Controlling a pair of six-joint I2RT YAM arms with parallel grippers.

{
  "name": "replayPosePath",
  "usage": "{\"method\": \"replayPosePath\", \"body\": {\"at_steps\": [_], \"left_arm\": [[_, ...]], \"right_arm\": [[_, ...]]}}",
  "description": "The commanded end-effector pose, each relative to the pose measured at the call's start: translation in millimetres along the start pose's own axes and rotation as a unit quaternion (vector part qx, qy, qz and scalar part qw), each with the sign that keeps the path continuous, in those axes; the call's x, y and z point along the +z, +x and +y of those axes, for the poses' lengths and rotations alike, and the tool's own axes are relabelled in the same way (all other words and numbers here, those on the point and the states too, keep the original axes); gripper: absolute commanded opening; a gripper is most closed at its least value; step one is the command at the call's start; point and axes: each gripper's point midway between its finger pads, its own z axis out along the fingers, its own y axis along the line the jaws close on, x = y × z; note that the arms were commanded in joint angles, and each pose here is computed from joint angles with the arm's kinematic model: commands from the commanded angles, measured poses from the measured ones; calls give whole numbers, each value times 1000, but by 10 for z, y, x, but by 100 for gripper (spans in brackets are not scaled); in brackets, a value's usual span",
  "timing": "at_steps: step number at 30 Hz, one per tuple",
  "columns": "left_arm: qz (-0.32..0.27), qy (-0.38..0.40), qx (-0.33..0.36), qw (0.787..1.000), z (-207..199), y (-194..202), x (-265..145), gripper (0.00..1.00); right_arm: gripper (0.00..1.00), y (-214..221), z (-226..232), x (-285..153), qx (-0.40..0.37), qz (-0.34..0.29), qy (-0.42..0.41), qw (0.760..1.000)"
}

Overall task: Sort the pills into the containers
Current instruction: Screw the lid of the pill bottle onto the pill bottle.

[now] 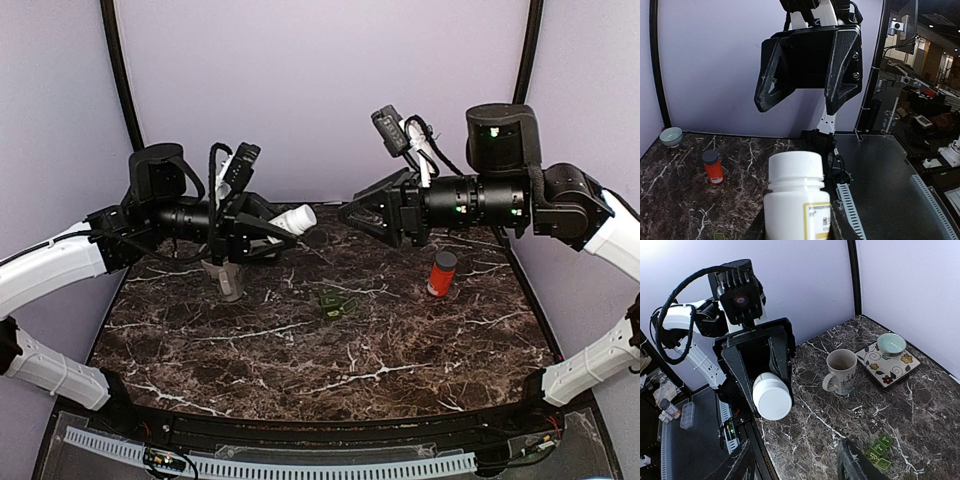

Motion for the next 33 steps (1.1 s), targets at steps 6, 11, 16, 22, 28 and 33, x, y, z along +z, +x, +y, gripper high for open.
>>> {"method": "replayPosePath", "body": {"at_steps": [6,11,16,22,28,33], "left_arm": [[-2,102,-41,994,-257,-105,-15,0],[3,109,-47,993,-256,-83,2,0],[4,108,-48,993,-243,-75,4,0],[5,112,-51,992,-241,-70,18,0],[8,117,-56,992,-235,-58,32,0],[10,117,-59,991,-226,-39,41,0]], "right_arm": [[56,26,192,146,-17,15,-48,999],[56,56,261,254,-23,27,-60,998],[56,36,334,289,-26,29,-70,997],[55,52,378,304,-29,33,-73,996],[53,72,384,338,-32,37,-74,996],[50,82,390,367,-36,40,-75,996]]}}
